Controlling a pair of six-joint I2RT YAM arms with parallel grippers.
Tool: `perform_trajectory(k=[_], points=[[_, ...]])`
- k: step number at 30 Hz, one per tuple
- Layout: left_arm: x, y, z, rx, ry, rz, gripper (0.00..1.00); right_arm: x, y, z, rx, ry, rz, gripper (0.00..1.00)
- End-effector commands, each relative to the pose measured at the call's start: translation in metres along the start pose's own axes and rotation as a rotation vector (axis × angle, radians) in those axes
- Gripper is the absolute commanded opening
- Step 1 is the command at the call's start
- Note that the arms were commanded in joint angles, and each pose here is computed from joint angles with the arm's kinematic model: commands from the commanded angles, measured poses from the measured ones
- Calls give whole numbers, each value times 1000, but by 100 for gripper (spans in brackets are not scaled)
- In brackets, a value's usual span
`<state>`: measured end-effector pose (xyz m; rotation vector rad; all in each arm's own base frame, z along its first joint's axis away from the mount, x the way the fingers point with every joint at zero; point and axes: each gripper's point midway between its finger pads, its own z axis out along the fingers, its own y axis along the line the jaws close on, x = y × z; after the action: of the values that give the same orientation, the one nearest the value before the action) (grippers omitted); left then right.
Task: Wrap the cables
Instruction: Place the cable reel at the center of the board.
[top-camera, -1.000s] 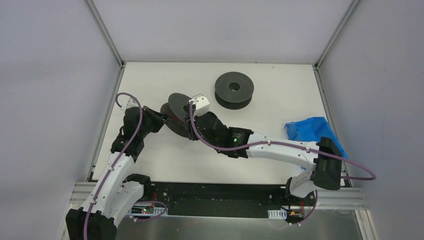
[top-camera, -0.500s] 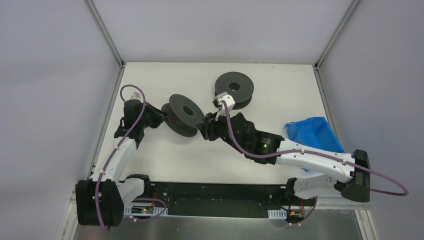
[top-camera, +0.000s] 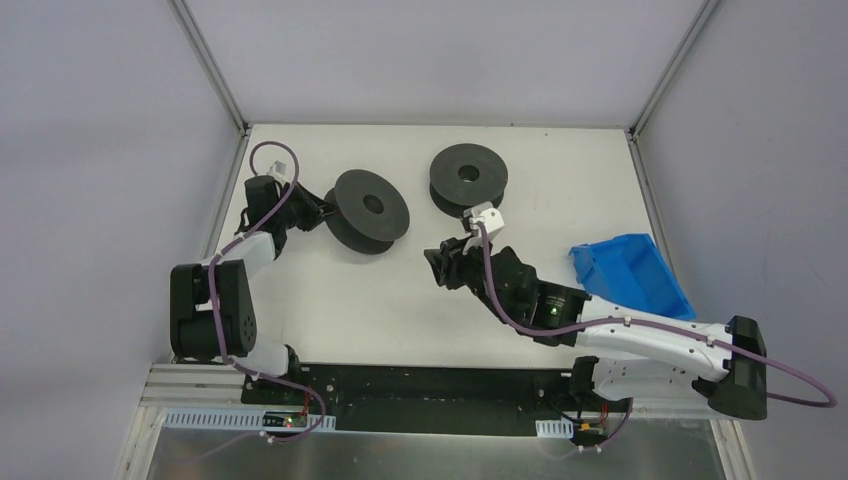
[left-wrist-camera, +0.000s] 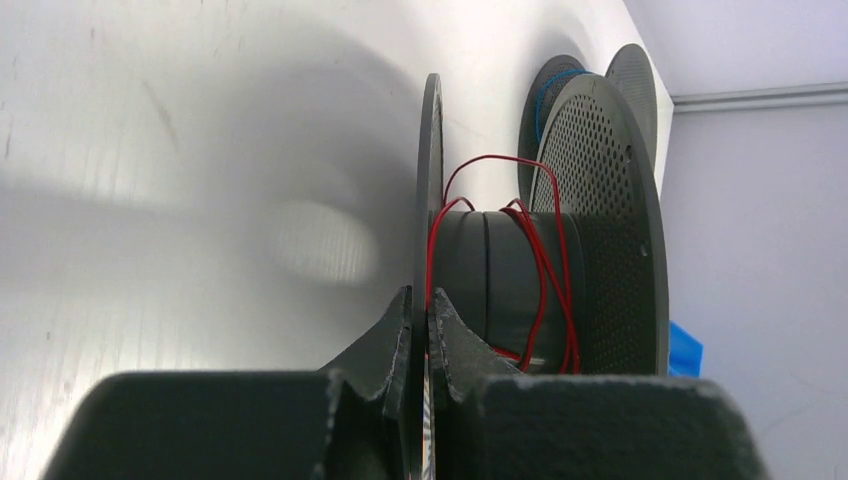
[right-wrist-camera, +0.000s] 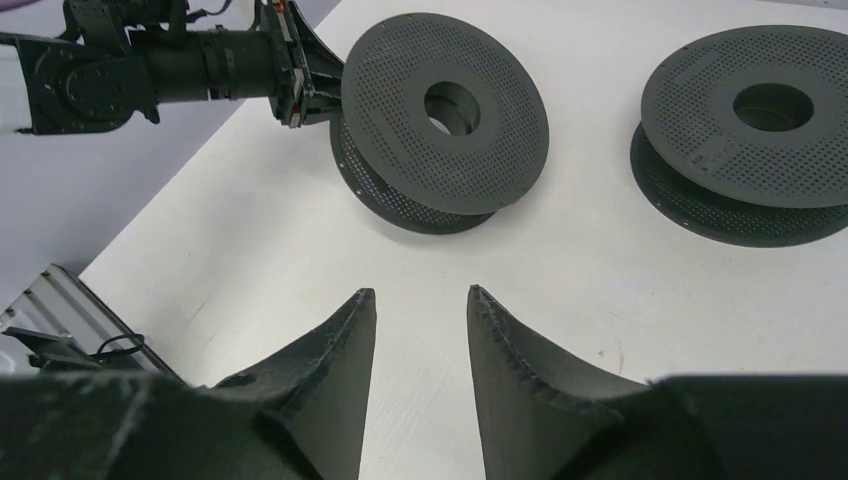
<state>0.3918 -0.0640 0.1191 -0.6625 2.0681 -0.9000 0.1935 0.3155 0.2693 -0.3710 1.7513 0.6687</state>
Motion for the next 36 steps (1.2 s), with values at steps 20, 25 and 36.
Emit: perform_trajectory(k=[20, 25, 36], points=[[-8, 39, 15, -90, 225, 46, 32, 50, -51, 50, 6, 71, 74, 41], [6, 48, 8, -132, 261, -1, 36, 53, -60, 55, 56, 98, 138, 41], [15, 60, -10, -206, 256, -98, 39, 56, -69, 61, 71, 135, 275, 41]])
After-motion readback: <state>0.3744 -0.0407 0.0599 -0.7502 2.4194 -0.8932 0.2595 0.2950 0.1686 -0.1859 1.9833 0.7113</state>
